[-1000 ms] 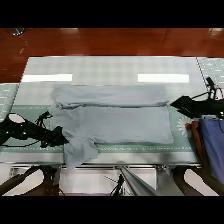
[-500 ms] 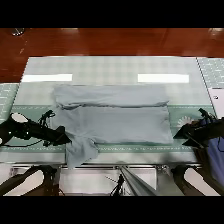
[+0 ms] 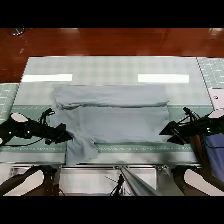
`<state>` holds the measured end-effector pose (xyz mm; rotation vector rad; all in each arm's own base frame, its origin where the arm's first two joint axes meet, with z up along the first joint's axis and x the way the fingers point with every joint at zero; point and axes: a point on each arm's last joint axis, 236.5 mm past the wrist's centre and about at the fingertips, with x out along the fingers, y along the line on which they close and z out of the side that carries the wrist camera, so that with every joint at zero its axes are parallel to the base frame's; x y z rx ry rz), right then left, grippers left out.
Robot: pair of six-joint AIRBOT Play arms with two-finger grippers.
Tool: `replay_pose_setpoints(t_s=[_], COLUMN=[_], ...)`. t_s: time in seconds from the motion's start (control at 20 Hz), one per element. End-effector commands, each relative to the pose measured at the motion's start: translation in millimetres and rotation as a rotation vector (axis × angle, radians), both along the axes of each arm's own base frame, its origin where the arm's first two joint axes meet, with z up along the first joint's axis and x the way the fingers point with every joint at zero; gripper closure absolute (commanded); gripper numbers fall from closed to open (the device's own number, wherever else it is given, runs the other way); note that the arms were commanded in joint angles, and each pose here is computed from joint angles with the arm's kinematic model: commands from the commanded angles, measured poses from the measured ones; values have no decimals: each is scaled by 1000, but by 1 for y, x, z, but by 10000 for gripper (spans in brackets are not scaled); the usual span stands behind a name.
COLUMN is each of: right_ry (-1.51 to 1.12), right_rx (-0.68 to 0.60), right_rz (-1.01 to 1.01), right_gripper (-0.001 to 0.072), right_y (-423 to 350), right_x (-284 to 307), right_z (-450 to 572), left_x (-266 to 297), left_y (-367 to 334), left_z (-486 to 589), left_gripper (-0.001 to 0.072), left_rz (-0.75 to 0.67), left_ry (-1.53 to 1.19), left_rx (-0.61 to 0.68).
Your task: Fold the shirts.
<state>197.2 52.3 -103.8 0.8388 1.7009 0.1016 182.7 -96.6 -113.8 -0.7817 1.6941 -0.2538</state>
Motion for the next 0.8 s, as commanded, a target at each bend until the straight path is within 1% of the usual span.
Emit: replay_pose_setpoints(t_s=[0.0,0.05,0.15,0.3,0.4,0.5,0.75], right_ry=[-101,-115,-137,-227,-294,-348,-421], right_rx=[30,42,60,25,-2,16,3], right_rz=[-39,-6,40,36,26,23,52], right_gripper=[438,688,688,689,689,688,689], right_y=[8,9,10,-3,-13,-11,-6], right_x=[32,32,35,70,98,125,189], right_z=[6,10,21,45,65,82,87], left_x=[1,3,11,41,73,107,187], left_y=[-1,-1,0,10,23,32,43], left_z=[2,4,12,41,62,80,110], left_gripper=[684,684,684,684,684,684,685], left_rz=[1,-3,-38,-51,-26,3,65], left_ry=[-1,-8,-43,-118,-196,-277,-349], left_rx=[-9,-9,-19,-30,-4,27,22])
